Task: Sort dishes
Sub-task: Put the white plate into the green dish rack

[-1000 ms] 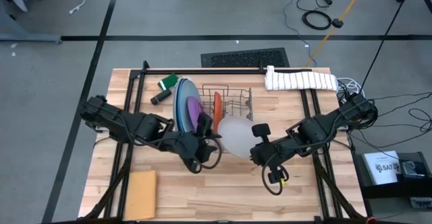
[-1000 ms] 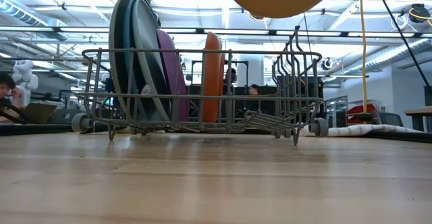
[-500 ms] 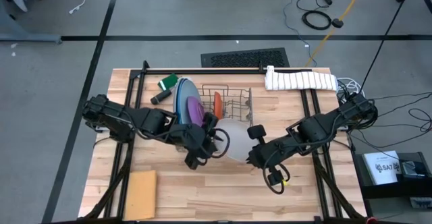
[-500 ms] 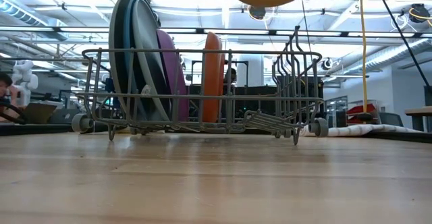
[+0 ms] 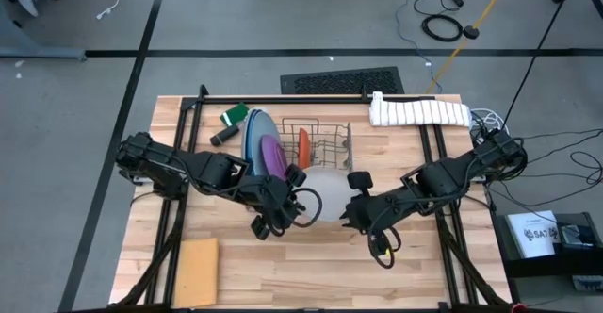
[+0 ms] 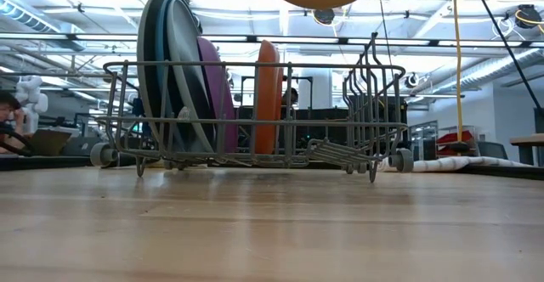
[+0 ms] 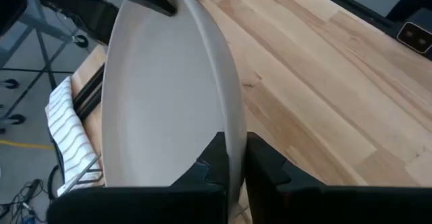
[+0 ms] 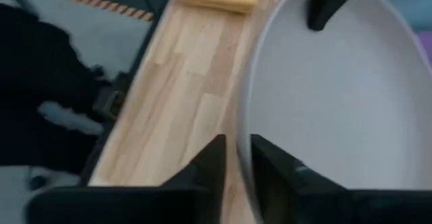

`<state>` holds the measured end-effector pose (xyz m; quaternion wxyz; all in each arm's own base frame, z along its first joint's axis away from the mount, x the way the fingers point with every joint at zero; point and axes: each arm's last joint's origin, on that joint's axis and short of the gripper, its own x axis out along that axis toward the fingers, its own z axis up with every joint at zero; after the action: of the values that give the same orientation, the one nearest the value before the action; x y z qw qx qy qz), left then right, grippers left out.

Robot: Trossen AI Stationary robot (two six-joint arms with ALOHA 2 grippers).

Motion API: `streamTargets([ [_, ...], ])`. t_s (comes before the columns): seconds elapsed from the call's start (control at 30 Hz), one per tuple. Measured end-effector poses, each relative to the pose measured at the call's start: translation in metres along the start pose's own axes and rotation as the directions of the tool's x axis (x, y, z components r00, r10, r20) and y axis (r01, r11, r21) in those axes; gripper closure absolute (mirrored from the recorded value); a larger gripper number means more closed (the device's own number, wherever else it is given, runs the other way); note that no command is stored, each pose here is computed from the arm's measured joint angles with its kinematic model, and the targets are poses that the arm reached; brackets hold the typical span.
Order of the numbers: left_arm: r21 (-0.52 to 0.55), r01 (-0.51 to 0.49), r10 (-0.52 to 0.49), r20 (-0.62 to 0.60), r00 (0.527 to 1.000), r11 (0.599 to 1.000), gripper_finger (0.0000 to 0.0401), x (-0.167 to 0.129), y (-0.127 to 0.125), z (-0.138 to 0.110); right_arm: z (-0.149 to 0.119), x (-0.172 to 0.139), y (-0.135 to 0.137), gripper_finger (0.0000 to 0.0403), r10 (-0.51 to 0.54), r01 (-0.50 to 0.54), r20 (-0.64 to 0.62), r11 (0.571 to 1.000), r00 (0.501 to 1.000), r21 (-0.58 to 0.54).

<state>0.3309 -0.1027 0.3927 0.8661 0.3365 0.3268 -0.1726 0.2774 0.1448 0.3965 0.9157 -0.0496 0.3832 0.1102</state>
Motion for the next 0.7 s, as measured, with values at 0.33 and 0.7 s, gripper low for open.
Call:
streamTargets([
  [0.33, -0.092, -0.044, 0.047, 0.029, 0.998, 0.995, 0.0389, -0.001, 0.009, 0.0, -0.003, -0.025, -0.006, 0.017, -0.182, 0.184, 0.064, 0.982, 0.981, -0.037],
  [0.7, -0.487, -0.038, 0.126, 0.149, 0.981, 0.873, 0.039, -0.002, 0.031, 0.003, -0.025, -0.106, -0.03, 0.0182, -0.506, 0.509, 0.194, 0.86, 0.841, 0.036],
])
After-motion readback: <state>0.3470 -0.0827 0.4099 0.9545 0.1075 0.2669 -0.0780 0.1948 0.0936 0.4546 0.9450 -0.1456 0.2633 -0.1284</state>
